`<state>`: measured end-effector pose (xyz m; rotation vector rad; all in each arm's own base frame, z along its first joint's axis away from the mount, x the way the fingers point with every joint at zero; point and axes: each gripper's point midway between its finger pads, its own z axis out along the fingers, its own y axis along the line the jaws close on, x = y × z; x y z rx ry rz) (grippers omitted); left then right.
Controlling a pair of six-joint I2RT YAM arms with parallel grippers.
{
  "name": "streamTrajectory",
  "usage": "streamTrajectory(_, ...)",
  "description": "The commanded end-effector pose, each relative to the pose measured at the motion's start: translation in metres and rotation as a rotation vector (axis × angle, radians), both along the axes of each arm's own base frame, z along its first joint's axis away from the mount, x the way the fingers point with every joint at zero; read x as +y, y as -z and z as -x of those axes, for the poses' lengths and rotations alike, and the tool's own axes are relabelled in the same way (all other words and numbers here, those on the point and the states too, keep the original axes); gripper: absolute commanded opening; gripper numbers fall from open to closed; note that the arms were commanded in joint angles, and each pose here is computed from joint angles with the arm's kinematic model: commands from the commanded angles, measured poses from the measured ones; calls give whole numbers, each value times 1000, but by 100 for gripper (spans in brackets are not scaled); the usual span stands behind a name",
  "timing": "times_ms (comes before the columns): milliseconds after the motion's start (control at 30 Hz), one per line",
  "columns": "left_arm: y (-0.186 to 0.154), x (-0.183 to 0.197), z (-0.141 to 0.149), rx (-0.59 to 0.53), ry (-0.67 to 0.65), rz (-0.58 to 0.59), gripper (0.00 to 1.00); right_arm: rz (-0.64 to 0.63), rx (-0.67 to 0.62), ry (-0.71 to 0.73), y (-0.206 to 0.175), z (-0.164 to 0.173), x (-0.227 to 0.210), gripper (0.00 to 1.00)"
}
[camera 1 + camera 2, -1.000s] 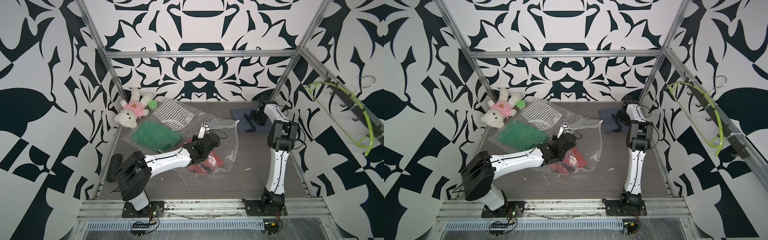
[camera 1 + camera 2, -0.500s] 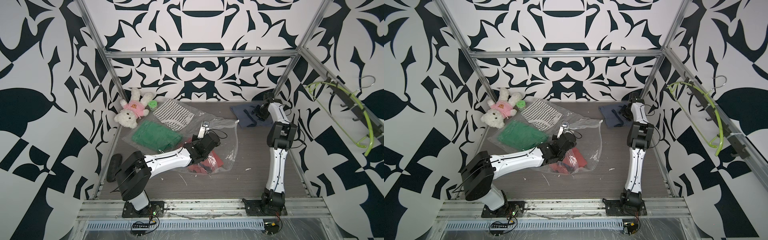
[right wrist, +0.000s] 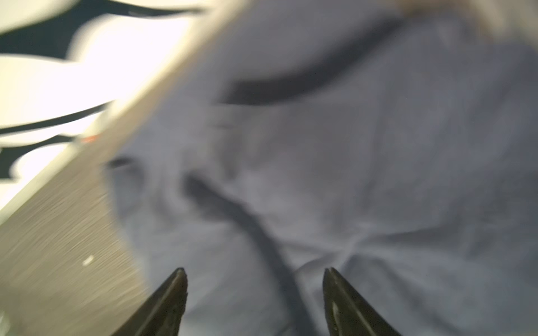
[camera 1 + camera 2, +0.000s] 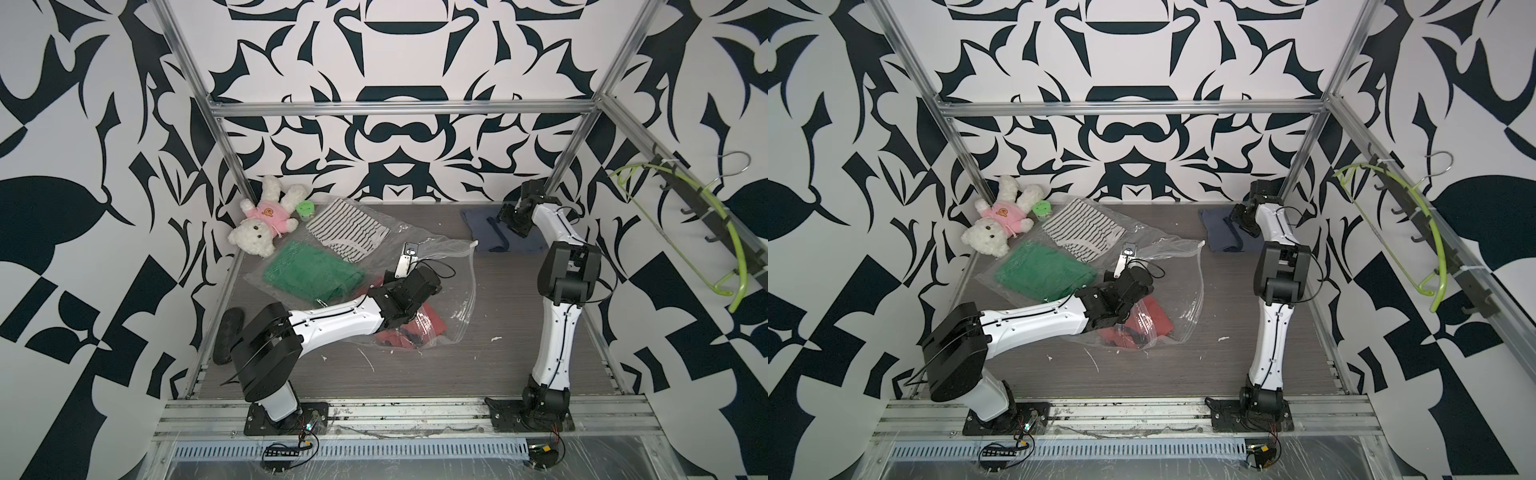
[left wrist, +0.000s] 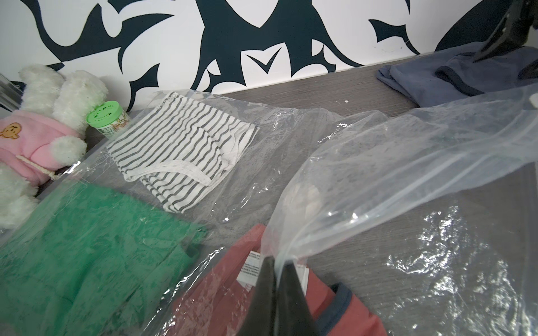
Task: Take the tank top out of the vacuum bag
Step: Move the tank top to the corner of the board.
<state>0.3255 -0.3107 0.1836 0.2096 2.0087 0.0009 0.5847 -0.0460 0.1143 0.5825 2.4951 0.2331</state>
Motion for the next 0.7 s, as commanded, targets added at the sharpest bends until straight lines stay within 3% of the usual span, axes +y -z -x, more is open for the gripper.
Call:
streamTrajectory(0, -1, 6, 2, -10, -28, 1, 2, 167, -83, -208, -48, -3, 22, 77)
streamTrajectory(100, 1, 4, 3, -4, -21, -1, 2, 198, 10, -348, -35, 5, 39, 77)
streamTrajectory(467, 1, 8, 5, -8, -20, -17, 4, 313, 247, -302, 33, 16, 12, 74)
streamTrajectory(667, 3, 9, 5, -4, -21, -14, 4, 338, 274, -307, 52, 12, 9, 74)
